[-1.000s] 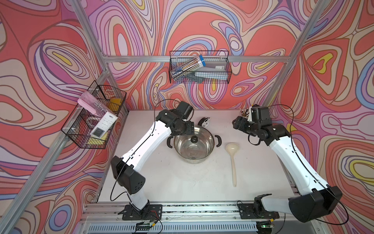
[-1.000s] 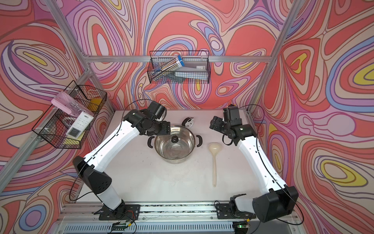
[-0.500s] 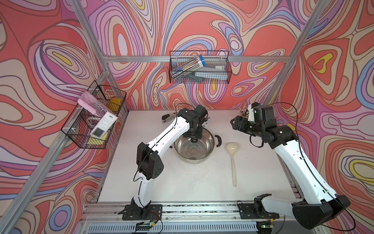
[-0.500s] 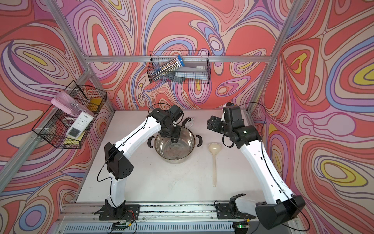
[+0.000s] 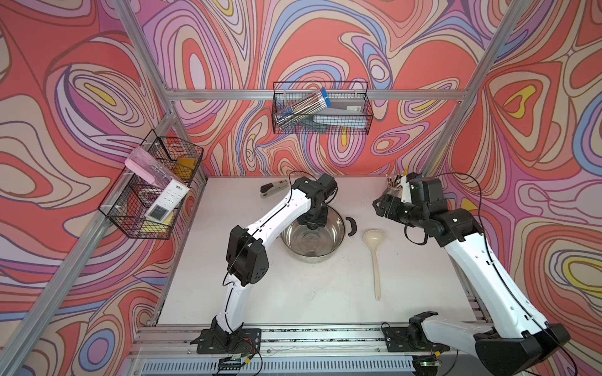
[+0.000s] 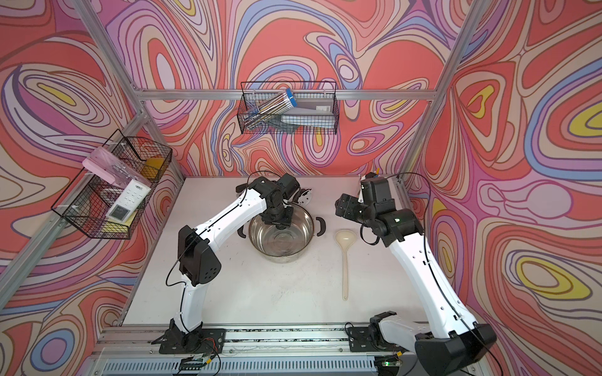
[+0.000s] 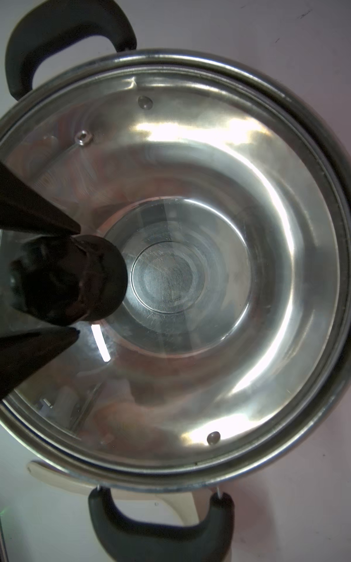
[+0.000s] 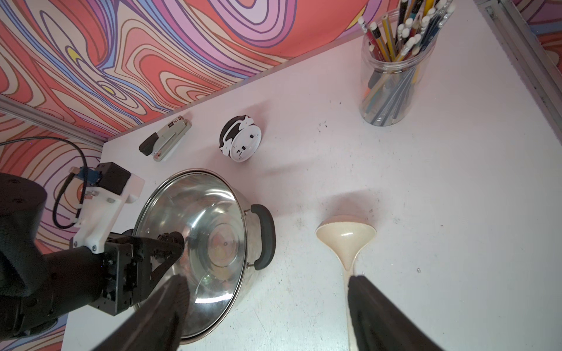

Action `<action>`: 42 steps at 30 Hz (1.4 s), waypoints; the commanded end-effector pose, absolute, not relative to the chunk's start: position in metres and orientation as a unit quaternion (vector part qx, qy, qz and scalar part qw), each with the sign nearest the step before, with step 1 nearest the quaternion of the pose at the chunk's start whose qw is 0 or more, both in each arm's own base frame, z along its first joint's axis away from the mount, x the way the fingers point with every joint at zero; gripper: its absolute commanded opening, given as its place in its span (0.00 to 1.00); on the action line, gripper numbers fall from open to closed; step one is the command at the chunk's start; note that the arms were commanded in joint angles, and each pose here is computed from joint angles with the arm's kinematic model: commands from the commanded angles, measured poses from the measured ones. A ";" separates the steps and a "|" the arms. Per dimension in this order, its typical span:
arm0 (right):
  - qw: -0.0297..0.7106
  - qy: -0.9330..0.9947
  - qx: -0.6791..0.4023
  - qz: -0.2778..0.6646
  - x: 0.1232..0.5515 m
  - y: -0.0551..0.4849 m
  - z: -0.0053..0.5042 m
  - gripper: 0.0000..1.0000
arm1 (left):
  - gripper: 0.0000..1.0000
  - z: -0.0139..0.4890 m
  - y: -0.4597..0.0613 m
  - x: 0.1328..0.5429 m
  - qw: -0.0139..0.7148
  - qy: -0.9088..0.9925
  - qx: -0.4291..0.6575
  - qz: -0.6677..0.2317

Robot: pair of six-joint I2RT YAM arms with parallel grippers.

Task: Stir the soup with a spoon
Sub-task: Pick up the lid from the pan, then place the lid at the center of the board.

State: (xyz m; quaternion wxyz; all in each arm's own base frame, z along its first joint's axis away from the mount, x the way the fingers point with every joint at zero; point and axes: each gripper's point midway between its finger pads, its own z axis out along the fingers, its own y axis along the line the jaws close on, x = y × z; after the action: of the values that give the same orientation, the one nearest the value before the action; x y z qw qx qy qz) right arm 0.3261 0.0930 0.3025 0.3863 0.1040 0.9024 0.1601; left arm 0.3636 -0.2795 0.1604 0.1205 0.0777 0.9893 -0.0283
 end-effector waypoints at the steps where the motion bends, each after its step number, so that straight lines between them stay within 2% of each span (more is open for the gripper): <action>1: 0.388 0.902 0.102 0.161 0.320 0.093 0.304 0.84 | 0.51 0.142 -0.278 0.358 0.097 0.992 0.080 -0.015; 8: 0.388 0.902 0.100 0.159 0.318 0.092 0.304 0.85 | 0.44 0.139 -0.276 0.361 0.105 0.992 0.075 -0.011; 15: 0.386 0.903 0.099 0.159 0.316 0.092 0.302 0.85 | 0.23 0.173 -0.274 0.367 0.150 0.986 0.072 -0.022; 19: 0.386 0.903 0.097 0.160 0.317 0.093 0.302 0.85 | 0.16 0.210 -0.263 0.370 0.193 0.979 0.066 -0.023; 25: 0.383 0.903 0.092 0.169 0.322 0.098 0.301 0.85 | 0.14 0.270 -0.218 0.370 0.255 0.966 0.017 -0.036; 30: 0.375 0.905 0.089 0.182 0.326 0.106 0.297 0.85 | 0.14 0.301 -0.148 0.359 0.291 0.955 -0.050 -0.030; 35: 0.368 0.906 0.086 0.189 0.330 0.112 0.292 0.85 | 0.13 0.287 -0.077 0.330 0.283 0.951 -0.122 -0.009; 42: 0.345 0.913 0.089 0.196 0.330 0.118 0.275 0.85 | 0.13 0.219 -0.005 0.279 0.240 0.941 -0.237 -0.013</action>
State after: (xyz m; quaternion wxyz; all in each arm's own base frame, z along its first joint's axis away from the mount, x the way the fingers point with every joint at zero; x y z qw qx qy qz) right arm 0.3291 0.1120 0.2865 0.3600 0.0884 0.9094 0.1888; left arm 0.2795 -0.0131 0.2288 0.2236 -0.2035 0.9531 0.0145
